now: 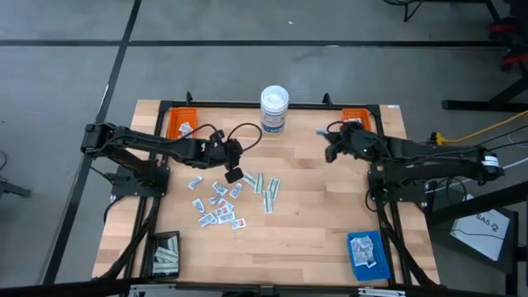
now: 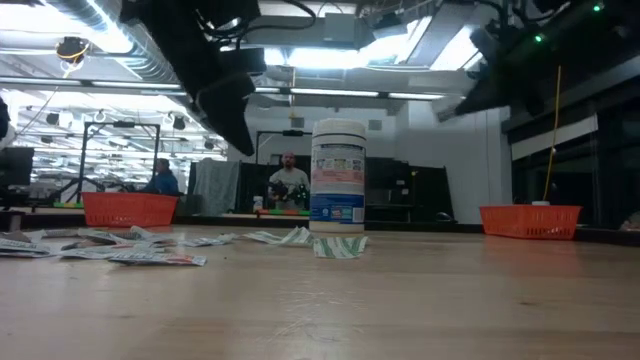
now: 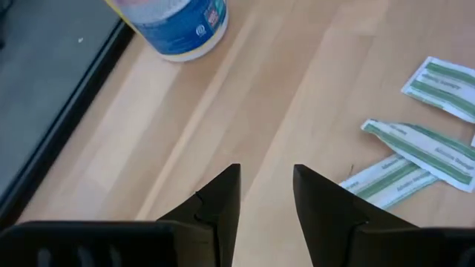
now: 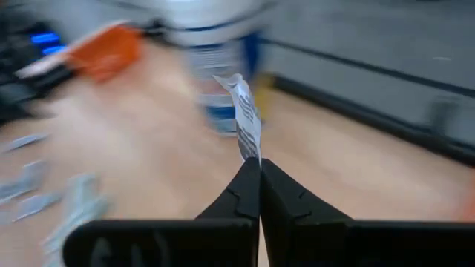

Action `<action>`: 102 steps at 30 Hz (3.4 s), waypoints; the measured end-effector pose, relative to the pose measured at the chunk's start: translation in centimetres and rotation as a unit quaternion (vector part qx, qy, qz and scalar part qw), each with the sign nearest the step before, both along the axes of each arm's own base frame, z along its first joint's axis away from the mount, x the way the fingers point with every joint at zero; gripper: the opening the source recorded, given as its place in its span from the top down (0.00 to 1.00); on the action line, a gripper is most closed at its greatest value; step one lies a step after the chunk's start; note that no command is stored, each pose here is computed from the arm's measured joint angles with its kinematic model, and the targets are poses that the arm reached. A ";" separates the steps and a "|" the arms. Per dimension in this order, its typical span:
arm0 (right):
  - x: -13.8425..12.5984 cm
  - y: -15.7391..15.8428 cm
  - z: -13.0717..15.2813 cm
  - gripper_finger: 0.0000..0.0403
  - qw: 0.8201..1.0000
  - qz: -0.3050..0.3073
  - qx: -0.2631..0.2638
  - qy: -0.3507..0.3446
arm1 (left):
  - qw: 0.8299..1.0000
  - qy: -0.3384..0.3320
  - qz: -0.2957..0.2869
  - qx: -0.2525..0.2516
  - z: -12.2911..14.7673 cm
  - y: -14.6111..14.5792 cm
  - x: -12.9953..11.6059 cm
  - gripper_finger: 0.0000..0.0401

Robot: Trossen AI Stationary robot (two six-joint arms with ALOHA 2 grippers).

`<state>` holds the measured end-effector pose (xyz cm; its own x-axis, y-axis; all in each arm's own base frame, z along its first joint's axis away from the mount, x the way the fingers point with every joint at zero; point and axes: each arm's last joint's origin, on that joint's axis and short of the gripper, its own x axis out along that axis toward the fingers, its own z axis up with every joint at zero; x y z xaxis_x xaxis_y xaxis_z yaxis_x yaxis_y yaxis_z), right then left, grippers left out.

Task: Pick & Place First Aid Supplies
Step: Put the gray towelette pack into the right orange bin, then put the orange ointment pack into the left orange bin

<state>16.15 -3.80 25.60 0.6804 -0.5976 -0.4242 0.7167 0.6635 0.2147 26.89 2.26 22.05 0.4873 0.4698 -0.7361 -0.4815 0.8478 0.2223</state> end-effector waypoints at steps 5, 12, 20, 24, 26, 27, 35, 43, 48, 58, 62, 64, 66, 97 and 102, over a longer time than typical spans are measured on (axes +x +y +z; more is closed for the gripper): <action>-2.0 -0.6 -0.6 1.00 0.993 -0.113 -0.006 0.041 | 1.000 0.000 -0.001 -0.005 -0.3 -0.5 -0.1 0.70; -3.5 -1.6 -1.5 0.99 0.975 -0.203 -0.001 0.089 | 1.000 0.000 -0.011 -0.005 -0.3 -1.0 -0.1 0.71; -4.6 -2.7 -2.0 0.99 0.959 -0.252 0.007 0.128 | 1.000 0.000 -0.023 -0.021 -0.3 -1.1 0.0 0.72; -5.2 -3.0 -2.3 0.99 0.951 -0.267 0.019 0.154 | 0.999 0.001 -0.038 -0.035 -0.4 -1.5 0.0 0.72; -5.5 -3.2 -2.5 0.99 0.948 -0.272 0.025 0.163 | 0.998 0.001 -0.044 -0.036 -0.4 -1.8 0.0 0.72; -5.6 -3.2 -2.5 0.99 0.947 -0.273 0.030 0.166 | 0.998 0.001 -0.048 -0.036 -0.4 -2.0 0.0 0.72; -6.1 -3.5 -2.8 0.99 0.941 -0.278 0.050 0.185 | 0.991 0.014 -0.125 -0.044 -0.4 -4.3 -0.1 0.72; -6.1 -3.5 -2.8 0.99 0.941 -0.277 0.058 0.184 | 0.984 0.019 -0.173 -0.044 -0.4 -6.5 -0.3 0.72; -5.7 -3.7 -3.2 0.99 0.941 -0.268 0.072 0.195 | 0.984 0.019 -0.176 -0.034 -0.4 -6.9 -0.4 0.72; -4.5 -4.3 -4.5 0.99 0.928 -0.266 0.087 0.246 | 0.984 0.019 -0.173 -0.031 -0.4 -6.9 -0.4 0.72; -4.6 -4.6 -4.6 0.99 0.922 -0.281 0.083 0.254 | 0.984 0.019 -0.173 -0.031 -0.4 -6.9 -0.4 0.72; -4.8 -4.9 -4.7 0.99 0.918 -0.290 0.085 0.255 | 0.984 0.019 -0.173 -0.031 -0.4 -6.9 -0.4 0.72; -5.0 -5.2 -4.7 0.99 0.914 -0.302 0.088 0.256 | 0.984 0.019 -0.173 -0.031 -0.4 -6.9 -0.4 0.72; -2.7 -6.0 -3.0 0.53 0.971 -0.157 0.045 0.173 | 0.983 0.019 -0.177 -0.036 -0.4 -6.9 -0.4 0.72; -1.8 -4.0 -2.6 0.53 0.986 -0.081 0.005 0.149 | 0.983 0.019 -0.178 -0.039 -0.4 -6.9 -0.4 0.72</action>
<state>14.38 -7.81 22.95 0.4210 -0.6825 -0.5975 0.8452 0.5342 -0.0148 26.51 -4.65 21.63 0.5821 0.2164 -0.7838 -0.1436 0.9761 0.1629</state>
